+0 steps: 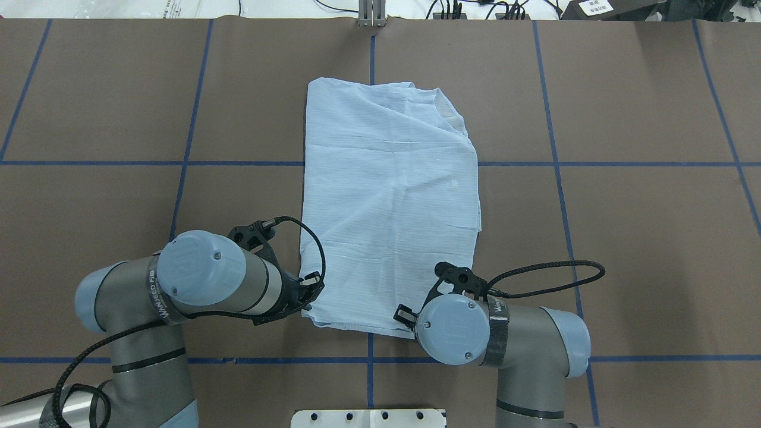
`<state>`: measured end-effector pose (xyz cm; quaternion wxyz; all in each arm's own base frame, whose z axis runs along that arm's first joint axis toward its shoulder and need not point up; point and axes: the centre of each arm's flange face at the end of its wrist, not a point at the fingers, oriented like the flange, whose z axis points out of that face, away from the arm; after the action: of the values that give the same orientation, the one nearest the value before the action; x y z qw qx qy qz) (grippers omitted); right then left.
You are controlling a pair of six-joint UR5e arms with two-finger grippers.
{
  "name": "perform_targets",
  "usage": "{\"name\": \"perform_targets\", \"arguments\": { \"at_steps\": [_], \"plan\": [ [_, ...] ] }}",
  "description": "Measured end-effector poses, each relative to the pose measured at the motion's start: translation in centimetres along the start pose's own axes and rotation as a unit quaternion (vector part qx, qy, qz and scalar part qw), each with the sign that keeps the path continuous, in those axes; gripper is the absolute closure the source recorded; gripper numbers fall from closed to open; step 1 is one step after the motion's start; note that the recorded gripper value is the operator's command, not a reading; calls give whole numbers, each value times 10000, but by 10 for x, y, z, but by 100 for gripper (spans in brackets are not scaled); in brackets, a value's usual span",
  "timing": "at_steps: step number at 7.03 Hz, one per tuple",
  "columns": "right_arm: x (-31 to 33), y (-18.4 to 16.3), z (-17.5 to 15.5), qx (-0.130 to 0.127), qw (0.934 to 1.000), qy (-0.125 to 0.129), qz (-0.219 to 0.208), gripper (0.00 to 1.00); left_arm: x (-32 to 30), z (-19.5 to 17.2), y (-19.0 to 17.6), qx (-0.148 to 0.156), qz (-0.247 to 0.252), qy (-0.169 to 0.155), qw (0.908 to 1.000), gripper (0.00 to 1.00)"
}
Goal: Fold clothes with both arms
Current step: 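Grasp the near edge of the shirt with both grippers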
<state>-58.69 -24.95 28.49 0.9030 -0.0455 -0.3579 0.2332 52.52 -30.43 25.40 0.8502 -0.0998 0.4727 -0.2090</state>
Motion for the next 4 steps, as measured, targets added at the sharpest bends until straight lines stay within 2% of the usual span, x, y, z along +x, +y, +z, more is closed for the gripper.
{"name": "perform_targets", "arguments": {
  "at_steps": [4],
  "plan": [
    [-4, -7, -6, 21, 10000, -48, 30, 100, -1, 4, -1, 3, -9, -38, 10000, 100]
  ]
}}
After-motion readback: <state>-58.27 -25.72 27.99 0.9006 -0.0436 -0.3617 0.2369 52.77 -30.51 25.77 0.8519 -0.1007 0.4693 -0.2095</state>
